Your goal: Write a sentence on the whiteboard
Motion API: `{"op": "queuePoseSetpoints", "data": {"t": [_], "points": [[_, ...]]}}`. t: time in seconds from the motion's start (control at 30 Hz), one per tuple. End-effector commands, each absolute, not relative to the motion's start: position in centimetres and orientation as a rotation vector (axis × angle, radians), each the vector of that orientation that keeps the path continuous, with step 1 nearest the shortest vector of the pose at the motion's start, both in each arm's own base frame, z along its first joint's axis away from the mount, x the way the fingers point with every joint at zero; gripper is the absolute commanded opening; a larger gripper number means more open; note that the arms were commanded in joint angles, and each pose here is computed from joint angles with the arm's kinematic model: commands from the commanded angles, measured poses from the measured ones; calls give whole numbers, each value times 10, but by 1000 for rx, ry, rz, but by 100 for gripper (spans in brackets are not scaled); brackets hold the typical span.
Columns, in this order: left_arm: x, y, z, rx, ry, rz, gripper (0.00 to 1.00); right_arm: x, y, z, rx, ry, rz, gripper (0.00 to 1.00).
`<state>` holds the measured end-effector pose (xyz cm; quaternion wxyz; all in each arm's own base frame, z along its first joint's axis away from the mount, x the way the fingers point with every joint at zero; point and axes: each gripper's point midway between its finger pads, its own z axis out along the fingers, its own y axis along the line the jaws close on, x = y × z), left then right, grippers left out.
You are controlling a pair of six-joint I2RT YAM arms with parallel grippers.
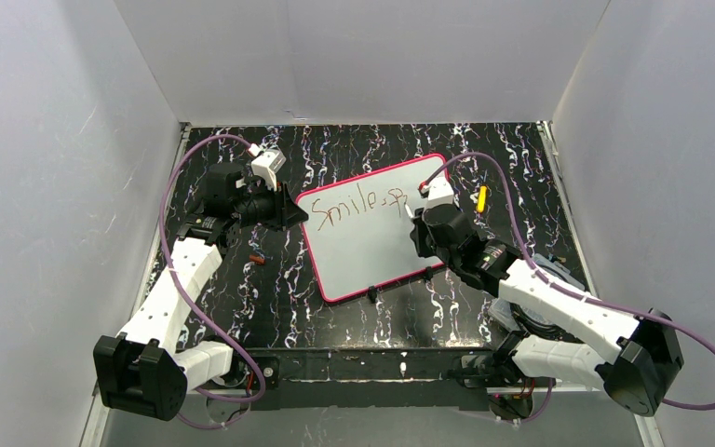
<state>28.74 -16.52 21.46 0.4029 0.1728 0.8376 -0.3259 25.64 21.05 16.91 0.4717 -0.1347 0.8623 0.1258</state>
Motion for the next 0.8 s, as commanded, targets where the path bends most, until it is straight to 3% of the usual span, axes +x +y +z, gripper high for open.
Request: {"op": "queuePoseSetpoints", "data": {"t": [0.0,0.77], "points": [[290,-164,218,471,2094,-791,0,274,218,194,-292,2022,320,1],[289,-164,219,472,2093,-790,0,271,195,209,-233,1968,270,1]]}}
